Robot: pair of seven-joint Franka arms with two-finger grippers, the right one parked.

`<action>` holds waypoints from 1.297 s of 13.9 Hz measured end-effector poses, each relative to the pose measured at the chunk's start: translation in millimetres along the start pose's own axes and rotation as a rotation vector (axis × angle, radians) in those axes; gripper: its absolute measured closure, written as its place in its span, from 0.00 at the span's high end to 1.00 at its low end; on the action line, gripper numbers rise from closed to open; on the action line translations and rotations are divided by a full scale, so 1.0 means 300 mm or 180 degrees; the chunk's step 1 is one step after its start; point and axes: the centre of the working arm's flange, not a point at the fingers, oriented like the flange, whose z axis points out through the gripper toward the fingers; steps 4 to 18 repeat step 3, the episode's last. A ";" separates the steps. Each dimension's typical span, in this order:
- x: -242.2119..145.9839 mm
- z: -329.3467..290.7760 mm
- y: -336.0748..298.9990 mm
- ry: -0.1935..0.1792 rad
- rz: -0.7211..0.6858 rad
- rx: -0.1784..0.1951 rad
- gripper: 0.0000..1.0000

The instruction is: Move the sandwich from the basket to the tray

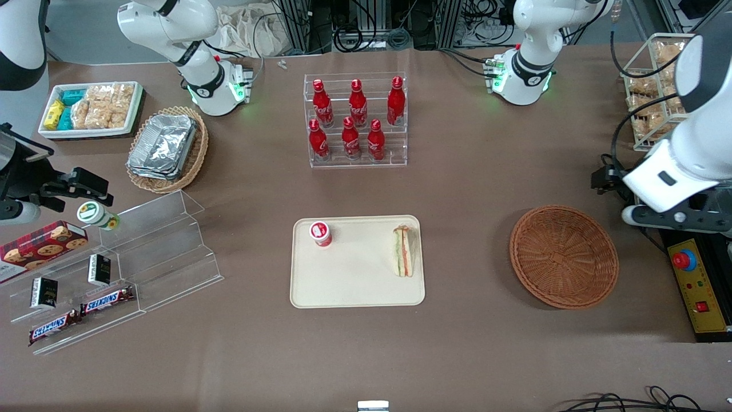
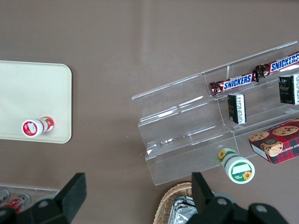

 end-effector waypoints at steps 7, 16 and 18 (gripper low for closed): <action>0.002 0.023 -0.052 -0.0040 -0.0072 -0.0018 1.00; 0.002 0.023 -0.052 -0.0040 -0.0072 -0.0018 1.00; 0.002 0.023 -0.052 -0.0040 -0.0072 -0.0018 1.00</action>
